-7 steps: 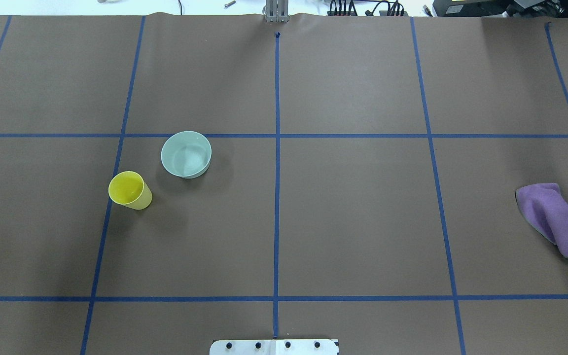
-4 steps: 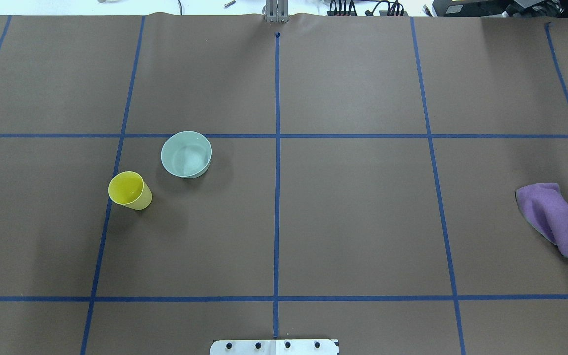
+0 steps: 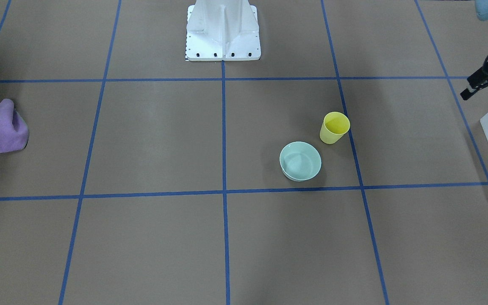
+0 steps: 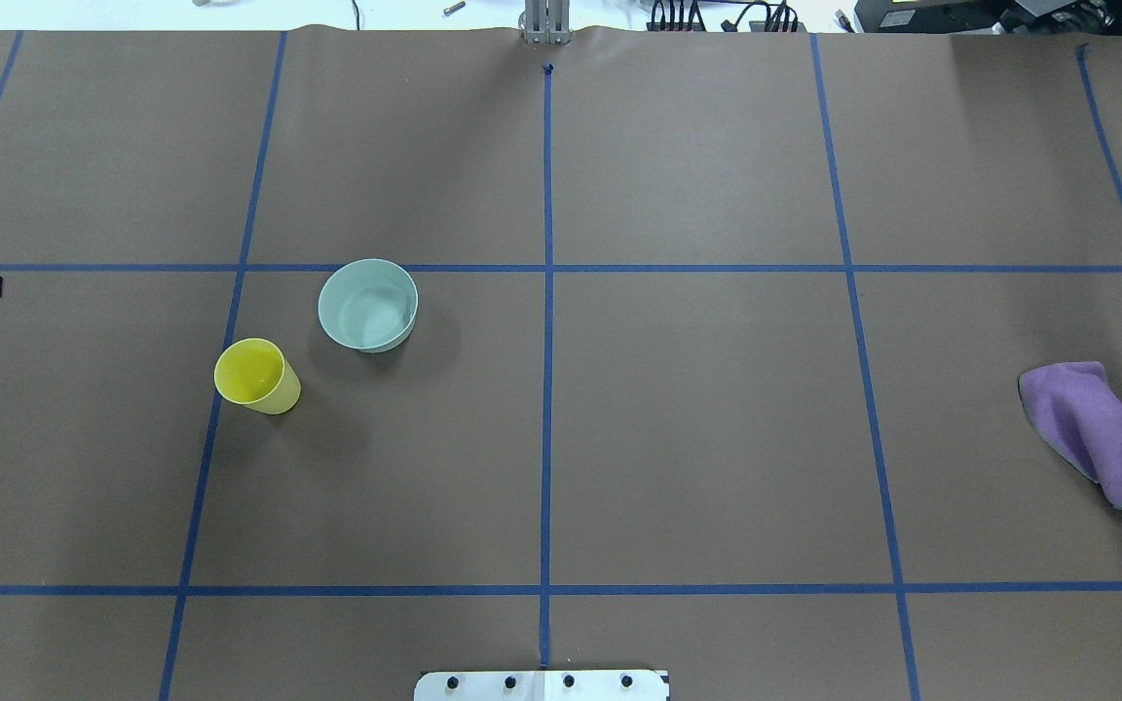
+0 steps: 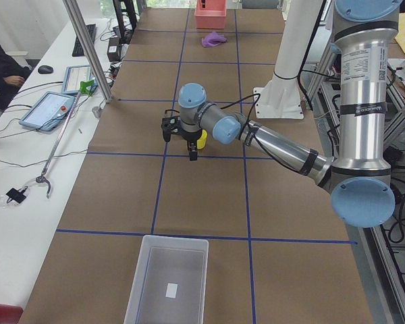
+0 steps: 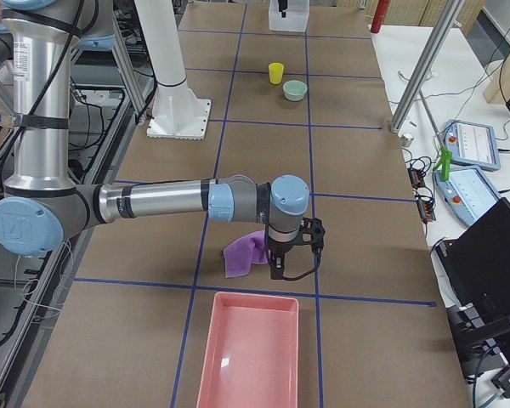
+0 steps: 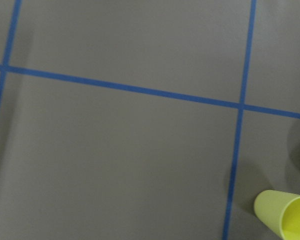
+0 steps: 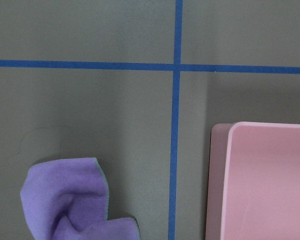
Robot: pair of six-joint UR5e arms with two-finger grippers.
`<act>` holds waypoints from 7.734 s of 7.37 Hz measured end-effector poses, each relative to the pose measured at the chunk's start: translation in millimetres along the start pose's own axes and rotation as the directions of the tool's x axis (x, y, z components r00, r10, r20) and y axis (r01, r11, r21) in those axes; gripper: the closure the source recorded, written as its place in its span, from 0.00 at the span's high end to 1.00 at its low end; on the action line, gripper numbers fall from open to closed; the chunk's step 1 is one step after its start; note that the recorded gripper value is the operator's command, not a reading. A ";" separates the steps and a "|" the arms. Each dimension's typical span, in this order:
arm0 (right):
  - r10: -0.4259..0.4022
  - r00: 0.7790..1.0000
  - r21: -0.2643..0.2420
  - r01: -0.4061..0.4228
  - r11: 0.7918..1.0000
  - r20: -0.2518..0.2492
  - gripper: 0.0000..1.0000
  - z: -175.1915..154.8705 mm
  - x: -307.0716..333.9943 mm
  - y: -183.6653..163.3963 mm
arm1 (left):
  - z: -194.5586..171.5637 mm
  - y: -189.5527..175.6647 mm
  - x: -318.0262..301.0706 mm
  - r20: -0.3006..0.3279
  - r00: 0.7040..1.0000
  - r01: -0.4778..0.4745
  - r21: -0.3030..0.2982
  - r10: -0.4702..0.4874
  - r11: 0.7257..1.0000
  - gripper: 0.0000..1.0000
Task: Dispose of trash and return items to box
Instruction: 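Reach the left gripper to the yellow cup and grasp its rim, then lift the yellow cup with the left gripper and carry it into the clear bin, then open the left gripper to release the yellow cup in the clear bin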
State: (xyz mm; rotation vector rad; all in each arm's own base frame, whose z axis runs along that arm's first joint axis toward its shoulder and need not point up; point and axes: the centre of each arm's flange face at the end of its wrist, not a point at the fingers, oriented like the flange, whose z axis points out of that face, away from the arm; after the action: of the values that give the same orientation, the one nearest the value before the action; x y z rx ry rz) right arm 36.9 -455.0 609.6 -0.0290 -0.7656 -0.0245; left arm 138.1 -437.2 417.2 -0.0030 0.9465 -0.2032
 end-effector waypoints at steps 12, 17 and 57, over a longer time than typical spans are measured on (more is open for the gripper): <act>0.003 1.000 -0.004 -0.003 1.000 0.013 1.00 1.8 -0.2 -2.0 | 156.9 47.2 131.5 0.045 0.992 0.112 0.069 -0.115 0.991 0.97; 0.008 1.000 -0.009 -0.008 1.000 0.014 1.00 4.3 1.7 -1.9 | 177.9 56.8 131.8 0.070 0.992 0.101 0.040 -0.104 0.994 0.31; -0.023 0.995 0.017 0.022 1.000 0.098 1.00 -9.5 -21.3 -10.7 | -102.3 -182.6 -216.2 0.043 0.995 0.085 0.151 -0.092 0.985 0.99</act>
State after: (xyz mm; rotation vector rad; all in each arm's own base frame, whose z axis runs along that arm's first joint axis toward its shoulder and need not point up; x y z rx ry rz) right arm 27.8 -465.8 588.1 -0.0061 -0.8642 -0.0383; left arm -98.3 -569.8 548.0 0.0877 0.8805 -0.3544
